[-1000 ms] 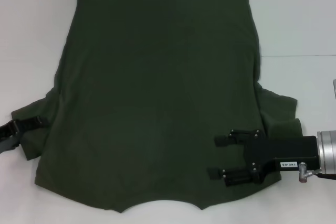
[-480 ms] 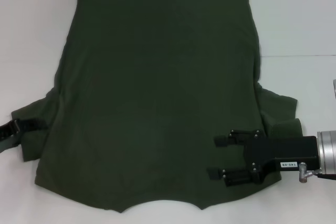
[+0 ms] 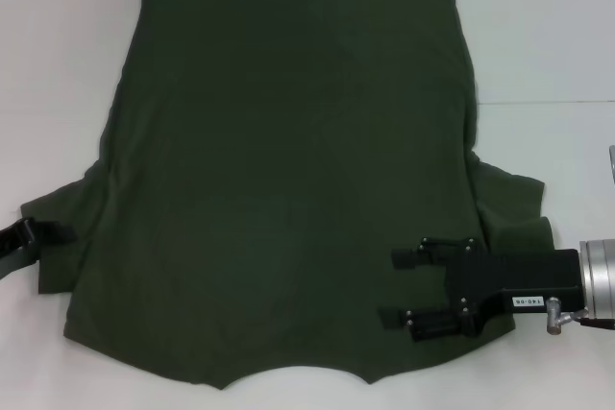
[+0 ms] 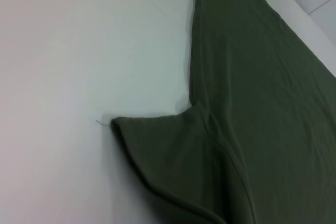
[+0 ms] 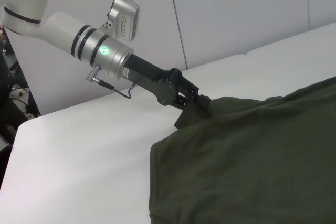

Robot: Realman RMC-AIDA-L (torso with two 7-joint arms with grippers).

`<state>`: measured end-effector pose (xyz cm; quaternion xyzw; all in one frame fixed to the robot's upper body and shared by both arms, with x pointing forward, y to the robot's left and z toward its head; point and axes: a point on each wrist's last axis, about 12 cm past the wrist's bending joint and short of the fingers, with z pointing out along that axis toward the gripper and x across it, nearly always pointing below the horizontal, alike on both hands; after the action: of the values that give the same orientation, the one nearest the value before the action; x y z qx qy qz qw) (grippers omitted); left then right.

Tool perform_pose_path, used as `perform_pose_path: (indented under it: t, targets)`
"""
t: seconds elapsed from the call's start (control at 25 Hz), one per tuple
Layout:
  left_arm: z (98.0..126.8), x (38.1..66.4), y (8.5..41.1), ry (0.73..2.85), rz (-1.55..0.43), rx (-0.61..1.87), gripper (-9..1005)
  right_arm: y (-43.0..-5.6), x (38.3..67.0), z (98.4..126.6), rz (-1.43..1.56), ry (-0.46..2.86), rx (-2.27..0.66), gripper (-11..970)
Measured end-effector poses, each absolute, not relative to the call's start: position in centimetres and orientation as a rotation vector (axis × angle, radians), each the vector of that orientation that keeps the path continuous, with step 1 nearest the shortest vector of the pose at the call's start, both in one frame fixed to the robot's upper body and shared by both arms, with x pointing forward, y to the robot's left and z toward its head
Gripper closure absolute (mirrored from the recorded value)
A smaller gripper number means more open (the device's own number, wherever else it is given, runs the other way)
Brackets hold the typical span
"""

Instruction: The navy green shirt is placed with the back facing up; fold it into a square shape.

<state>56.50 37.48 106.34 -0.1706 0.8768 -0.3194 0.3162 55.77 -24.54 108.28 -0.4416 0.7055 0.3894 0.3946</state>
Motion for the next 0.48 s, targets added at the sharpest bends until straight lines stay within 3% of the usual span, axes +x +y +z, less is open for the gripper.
perform_pose_path:
  t: [0.2,0.4,0.48]
  targets:
    - [106.34,56.58,37.53,2.315,-0.829,-0.447,722,-24.53,55.77,108.28,0.988,1.789,-1.119,41]
    - [106.52,56.69,37.48,2.321,-0.83,-0.43,754,-24.52,55.77,108.31,0.989,1.787,-1.121,41]
    - [106.54,56.7,37.48,2.321,-0.829,-0.427,835,-24.5,55.75,108.29,0.989,1.786,-1.122,42]
